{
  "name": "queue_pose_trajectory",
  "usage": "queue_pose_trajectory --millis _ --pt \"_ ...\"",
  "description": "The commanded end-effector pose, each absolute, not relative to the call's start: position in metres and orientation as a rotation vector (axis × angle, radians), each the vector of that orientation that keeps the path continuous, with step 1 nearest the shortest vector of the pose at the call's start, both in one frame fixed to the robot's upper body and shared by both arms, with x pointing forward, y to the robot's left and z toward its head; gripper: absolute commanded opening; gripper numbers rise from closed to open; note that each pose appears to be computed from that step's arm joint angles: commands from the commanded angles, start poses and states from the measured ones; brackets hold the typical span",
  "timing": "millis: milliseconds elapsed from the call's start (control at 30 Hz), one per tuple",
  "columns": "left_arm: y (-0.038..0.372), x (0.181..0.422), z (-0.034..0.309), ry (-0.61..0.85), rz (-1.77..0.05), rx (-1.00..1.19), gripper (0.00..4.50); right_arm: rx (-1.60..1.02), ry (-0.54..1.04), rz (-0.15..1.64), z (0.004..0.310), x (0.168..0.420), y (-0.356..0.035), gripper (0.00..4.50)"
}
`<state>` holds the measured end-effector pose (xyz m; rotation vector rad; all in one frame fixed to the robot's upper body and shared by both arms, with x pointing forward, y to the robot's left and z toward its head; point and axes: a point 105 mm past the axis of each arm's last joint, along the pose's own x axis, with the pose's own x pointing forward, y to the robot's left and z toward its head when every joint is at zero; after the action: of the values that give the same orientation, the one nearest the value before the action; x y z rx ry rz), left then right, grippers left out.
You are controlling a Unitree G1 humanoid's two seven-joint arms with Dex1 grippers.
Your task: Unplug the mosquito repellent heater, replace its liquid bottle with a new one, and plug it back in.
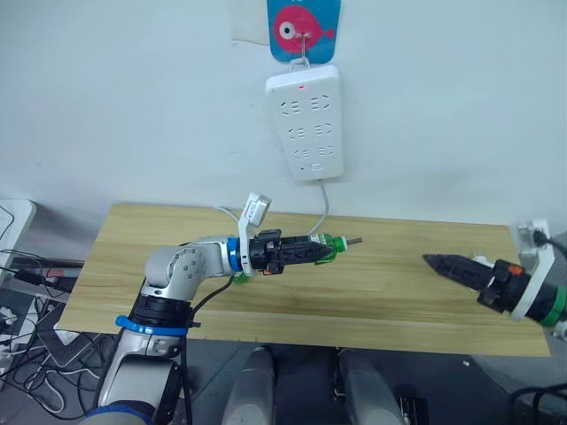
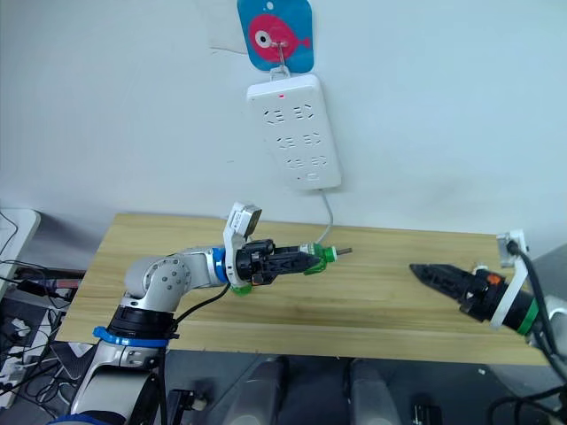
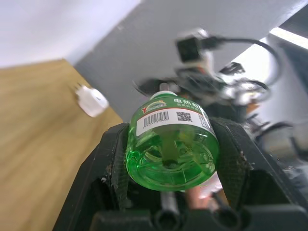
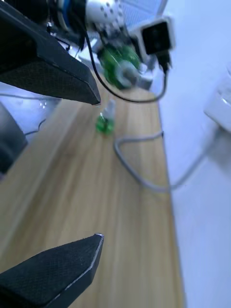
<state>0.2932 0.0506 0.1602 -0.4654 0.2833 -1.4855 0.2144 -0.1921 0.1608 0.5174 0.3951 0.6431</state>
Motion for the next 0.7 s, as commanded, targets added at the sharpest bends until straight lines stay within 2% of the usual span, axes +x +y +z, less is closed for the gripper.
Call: queue_pose_trajectory --millis 33,133,300,700 --pt "0.036 0.287 0.172 0.107 -1.515 -0.313 2.24 0.74 0.256 0.64 0.193 0.207 -0.149 4.47" --pt "0.029 0.284 0.176 0.009 -1.516 -0.237 2.24 0.891 0.236 0.595 0.202 0.208 -0.122 4.47" --pt "0.024 0.282 0.179 -0.08 -1.508 -0.179 2.24 0.961 0.244 0.514 0.203 0.218 -0.107 4.47" --pt "0.018 0.279 0.183 -0.135 -1.523 -0.139 2.24 0.997 0.206 0.471 0.206 0.234 -0.099 4.47"
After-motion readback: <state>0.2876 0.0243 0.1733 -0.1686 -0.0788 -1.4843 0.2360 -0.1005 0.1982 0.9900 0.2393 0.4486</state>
